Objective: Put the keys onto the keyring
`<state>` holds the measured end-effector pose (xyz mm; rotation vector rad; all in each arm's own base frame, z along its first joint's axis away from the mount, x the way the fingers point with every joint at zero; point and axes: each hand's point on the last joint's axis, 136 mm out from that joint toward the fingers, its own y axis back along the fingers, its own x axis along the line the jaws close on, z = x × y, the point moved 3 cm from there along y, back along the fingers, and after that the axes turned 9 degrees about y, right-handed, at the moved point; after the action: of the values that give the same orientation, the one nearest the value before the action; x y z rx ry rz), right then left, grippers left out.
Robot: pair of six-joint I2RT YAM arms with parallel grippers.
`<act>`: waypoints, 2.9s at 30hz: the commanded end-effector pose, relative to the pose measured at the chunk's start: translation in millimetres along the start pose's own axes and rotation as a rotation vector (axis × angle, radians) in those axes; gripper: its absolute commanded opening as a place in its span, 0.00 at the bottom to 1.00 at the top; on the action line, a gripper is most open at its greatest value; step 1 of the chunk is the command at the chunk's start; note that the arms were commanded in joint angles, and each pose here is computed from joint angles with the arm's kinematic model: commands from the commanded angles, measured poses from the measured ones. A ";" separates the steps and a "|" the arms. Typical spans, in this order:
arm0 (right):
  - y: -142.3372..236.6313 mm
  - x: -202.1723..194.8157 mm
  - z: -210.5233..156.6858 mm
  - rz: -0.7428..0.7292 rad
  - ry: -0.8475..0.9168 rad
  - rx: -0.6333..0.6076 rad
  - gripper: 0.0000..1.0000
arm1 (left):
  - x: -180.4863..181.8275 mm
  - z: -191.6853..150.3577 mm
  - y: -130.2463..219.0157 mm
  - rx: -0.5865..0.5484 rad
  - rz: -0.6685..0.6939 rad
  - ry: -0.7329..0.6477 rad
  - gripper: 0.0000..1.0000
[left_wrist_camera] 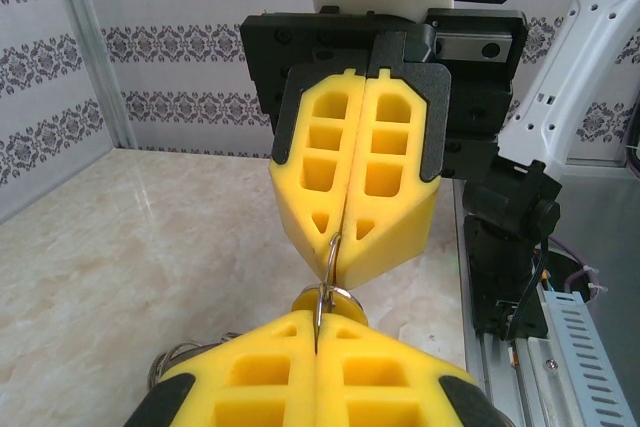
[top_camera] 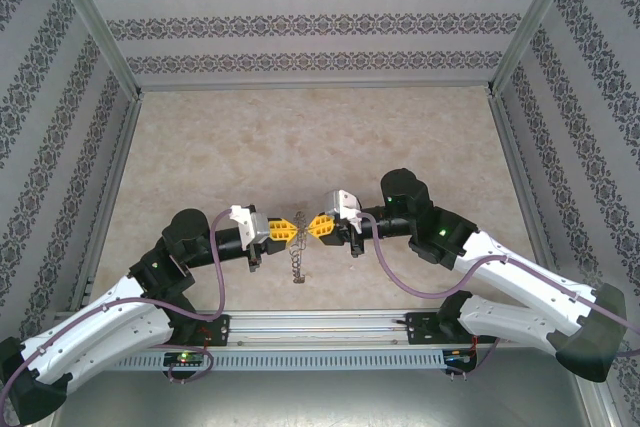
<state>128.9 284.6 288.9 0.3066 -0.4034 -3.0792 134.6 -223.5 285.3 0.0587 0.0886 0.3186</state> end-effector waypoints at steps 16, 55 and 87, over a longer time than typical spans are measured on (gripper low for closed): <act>9.8 13.2 6.7 0.022 -0.014 -0.037 0.00 | -7.3 12.4 2.1 -0.069 -0.054 -0.065 0.00; 3.5 10.7 3.2 0.026 -0.023 -0.031 0.00 | -7.3 12.5 1.4 -0.065 -0.057 -0.061 0.00; 0.5 10.4 2.9 0.044 -0.031 -0.025 0.00 | -7.3 14.2 1.4 -0.069 -0.056 -0.064 0.00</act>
<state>123.8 280.2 284.3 0.2573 -0.4011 -3.0801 129.0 -226.4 279.9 0.0685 0.0897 0.2704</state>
